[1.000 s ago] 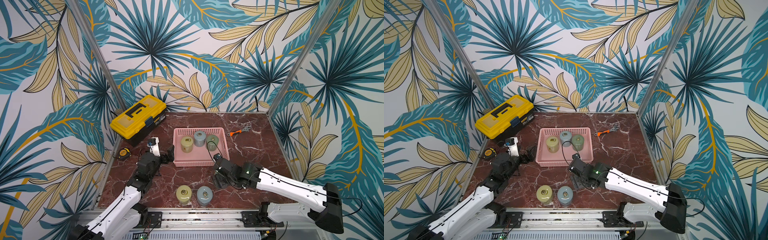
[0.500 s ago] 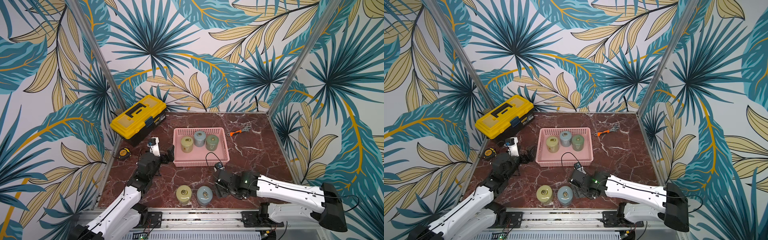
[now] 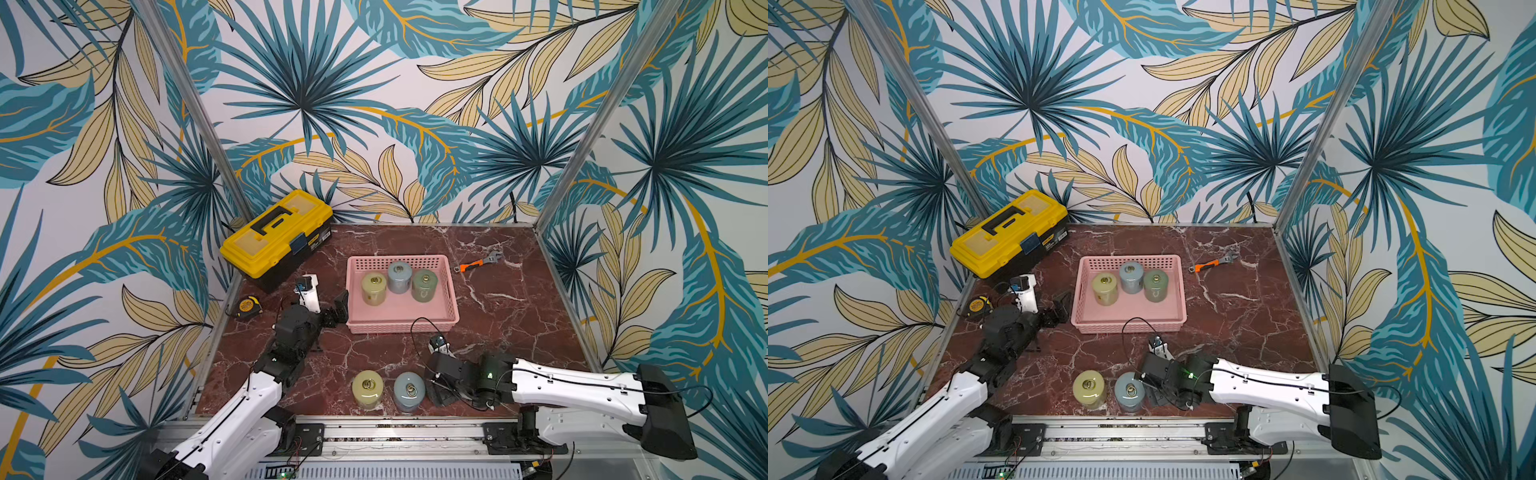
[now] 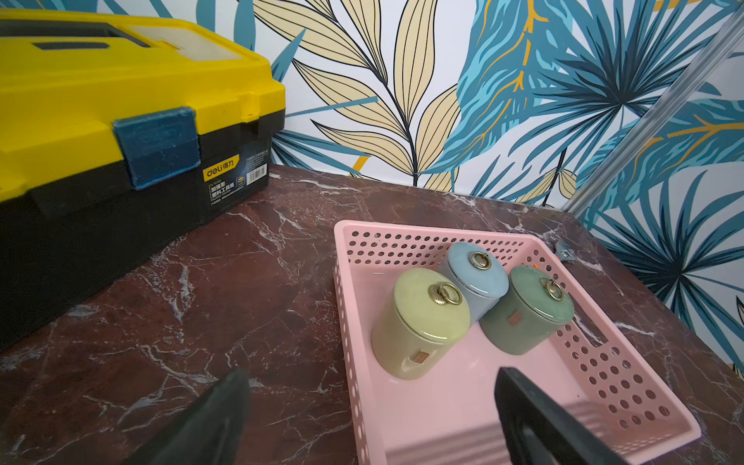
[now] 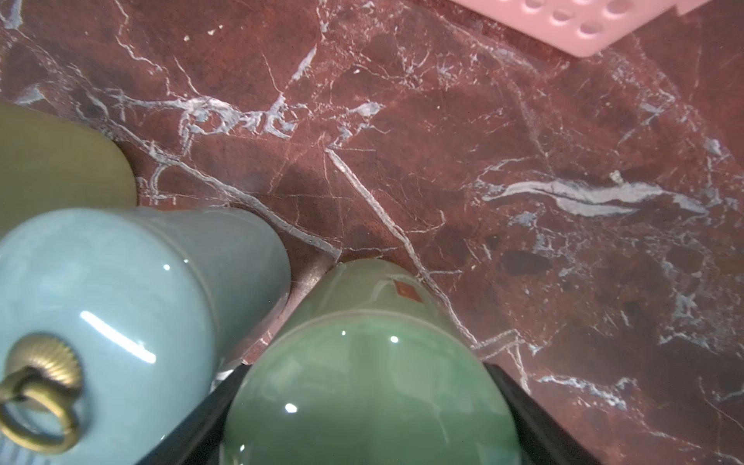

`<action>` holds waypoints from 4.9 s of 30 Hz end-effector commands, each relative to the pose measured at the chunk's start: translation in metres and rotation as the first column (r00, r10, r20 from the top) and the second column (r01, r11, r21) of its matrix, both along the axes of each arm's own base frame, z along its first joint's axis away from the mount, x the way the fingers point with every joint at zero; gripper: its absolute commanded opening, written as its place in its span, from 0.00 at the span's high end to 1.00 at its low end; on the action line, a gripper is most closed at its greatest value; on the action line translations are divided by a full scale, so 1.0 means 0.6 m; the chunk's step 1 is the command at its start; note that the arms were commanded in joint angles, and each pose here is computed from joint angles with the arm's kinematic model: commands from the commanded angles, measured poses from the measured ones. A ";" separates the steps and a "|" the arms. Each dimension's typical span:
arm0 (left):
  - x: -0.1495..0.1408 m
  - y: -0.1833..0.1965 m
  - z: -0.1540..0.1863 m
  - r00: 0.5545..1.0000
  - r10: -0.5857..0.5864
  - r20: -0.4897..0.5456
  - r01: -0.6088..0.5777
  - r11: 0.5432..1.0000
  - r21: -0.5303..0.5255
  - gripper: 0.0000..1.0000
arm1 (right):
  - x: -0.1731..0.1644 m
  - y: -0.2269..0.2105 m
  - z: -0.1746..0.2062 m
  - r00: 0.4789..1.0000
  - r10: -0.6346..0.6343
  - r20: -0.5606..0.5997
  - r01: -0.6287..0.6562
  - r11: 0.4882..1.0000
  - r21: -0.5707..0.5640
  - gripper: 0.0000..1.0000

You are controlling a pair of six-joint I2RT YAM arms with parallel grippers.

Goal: Take the tea canister out of the basket
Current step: Place the tea canister at the center of the board, then pick up the tea canister from the basket.

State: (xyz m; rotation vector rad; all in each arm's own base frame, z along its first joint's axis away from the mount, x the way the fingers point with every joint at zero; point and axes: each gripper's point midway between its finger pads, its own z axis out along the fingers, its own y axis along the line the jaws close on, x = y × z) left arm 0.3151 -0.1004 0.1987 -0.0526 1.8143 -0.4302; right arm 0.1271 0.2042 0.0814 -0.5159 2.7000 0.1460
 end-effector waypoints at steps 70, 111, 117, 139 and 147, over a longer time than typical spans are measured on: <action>0.007 -0.049 -0.003 0.984 -0.170 -0.052 0.173 0.983 0.055 0.00 | 0.145 -0.022 0.098 0.976 -0.021 0.218 0.020 1.000 0.006 0.01; 0.083 -0.166 -0.008 0.756 -0.169 -0.633 0.430 0.857 0.284 0.00 | 0.289 -0.103 0.149 0.869 -0.135 0.475 0.048 0.980 0.191 0.01; 0.105 -0.177 -0.030 0.709 -0.152 -0.689 0.469 0.831 0.300 0.00 | 0.290 -0.104 0.141 0.874 -0.134 0.467 0.055 0.982 0.180 0.01; 0.168 -0.199 -0.099 0.670 -0.098 -0.736 0.497 0.795 0.346 0.00 | 0.294 -0.103 0.123 0.887 -0.121 0.445 0.057 0.986 0.156 0.01; 0.183 -0.211 -0.113 0.661 -0.107 -0.743 0.508 0.793 0.338 0.00 | 0.295 -0.101 0.121 0.890 -0.120 0.440 0.056 0.986 0.154 0.01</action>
